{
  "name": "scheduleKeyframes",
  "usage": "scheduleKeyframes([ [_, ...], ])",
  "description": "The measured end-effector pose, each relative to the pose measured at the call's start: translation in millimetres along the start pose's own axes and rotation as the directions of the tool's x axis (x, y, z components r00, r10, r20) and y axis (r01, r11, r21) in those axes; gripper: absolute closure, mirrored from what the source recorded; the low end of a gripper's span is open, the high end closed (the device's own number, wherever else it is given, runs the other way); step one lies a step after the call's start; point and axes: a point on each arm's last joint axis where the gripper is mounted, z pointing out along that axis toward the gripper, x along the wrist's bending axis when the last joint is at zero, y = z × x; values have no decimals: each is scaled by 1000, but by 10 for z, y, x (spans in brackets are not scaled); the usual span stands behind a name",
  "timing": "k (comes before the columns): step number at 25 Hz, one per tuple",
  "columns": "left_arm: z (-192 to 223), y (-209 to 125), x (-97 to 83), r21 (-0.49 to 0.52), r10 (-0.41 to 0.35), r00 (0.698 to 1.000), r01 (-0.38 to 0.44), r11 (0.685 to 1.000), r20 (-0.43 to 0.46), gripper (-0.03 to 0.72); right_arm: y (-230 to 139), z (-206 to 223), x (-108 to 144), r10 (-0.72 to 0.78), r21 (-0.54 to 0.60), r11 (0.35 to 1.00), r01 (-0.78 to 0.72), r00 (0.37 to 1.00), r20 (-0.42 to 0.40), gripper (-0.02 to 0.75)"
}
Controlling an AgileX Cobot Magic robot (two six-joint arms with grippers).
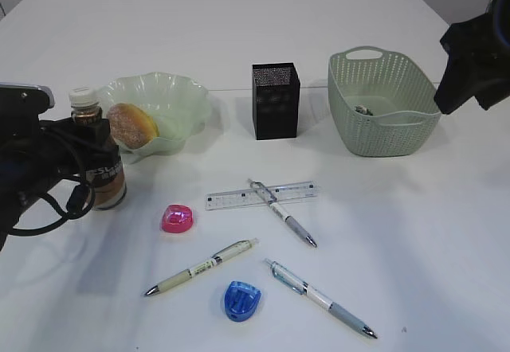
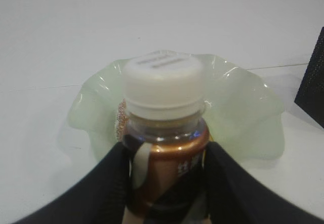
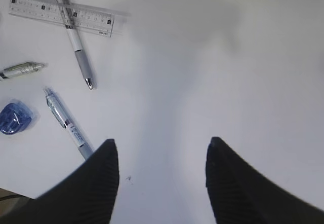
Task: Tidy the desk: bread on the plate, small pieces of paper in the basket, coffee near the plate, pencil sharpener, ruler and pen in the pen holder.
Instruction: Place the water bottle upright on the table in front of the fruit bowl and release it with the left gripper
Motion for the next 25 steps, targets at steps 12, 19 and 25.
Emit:
scheduleKeyframes([
  [12,0,9,-2,-9,1,1000,-1,1000,2,353,0,0,2,1,0,1000,-1,1000,-2,299],
  [19,-1,33,-3,-36,2,1000,-2,999,4,298,0,0,2,-1,0,1000,1,1000,-2,299],
  [25,-1,39,-3,-43,2,1000,-2,999,3,242,0,0,2,-1,0,1000,1,1000,-2,299],
])
